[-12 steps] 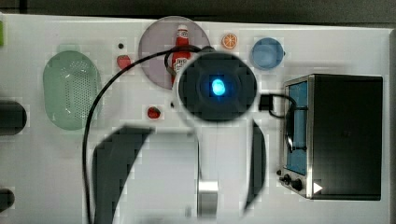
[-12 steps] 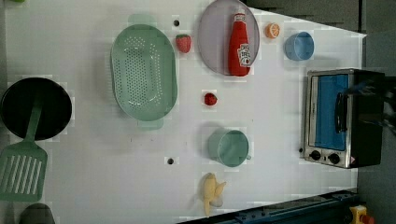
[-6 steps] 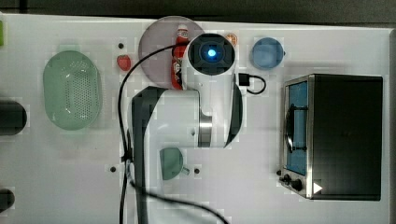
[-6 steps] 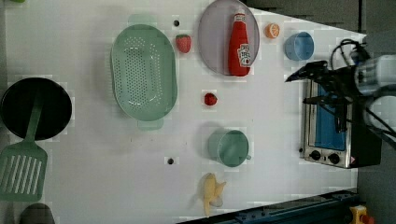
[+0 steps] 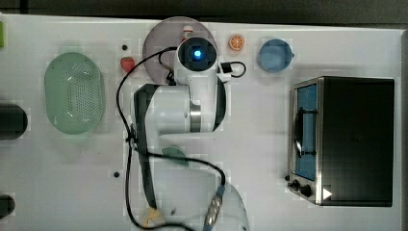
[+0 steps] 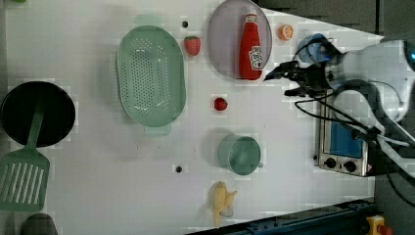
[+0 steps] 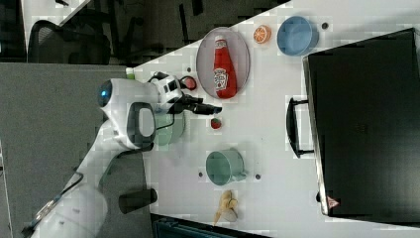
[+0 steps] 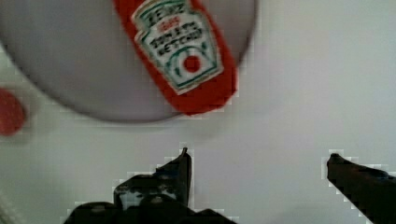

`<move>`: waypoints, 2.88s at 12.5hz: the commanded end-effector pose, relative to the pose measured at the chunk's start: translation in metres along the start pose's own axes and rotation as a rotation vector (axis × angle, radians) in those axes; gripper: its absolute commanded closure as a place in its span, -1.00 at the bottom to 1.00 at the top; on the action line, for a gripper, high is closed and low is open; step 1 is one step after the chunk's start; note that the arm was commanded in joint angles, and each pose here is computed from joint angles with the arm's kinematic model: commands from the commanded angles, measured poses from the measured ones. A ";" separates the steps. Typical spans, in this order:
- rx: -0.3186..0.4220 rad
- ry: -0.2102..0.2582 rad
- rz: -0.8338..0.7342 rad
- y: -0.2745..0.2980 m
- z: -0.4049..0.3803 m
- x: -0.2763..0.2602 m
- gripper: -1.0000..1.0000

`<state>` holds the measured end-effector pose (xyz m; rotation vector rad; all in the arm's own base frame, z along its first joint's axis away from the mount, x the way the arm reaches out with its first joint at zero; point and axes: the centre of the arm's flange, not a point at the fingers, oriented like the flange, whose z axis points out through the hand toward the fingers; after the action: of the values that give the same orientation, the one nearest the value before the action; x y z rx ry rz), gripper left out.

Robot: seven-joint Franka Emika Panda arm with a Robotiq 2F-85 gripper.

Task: Pick ketchup from plate and place it on table.

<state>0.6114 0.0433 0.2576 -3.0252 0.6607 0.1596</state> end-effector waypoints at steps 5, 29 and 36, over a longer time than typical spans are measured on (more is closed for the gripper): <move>0.048 0.080 -0.445 -0.031 0.019 0.060 -1.00; 0.027 0.219 -0.354 -0.037 -0.077 0.087 -0.18; 0.001 0.150 -0.262 0.034 -0.186 0.025 -0.18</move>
<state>0.6456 0.0166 0.4670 -3.1052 0.1319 -0.2104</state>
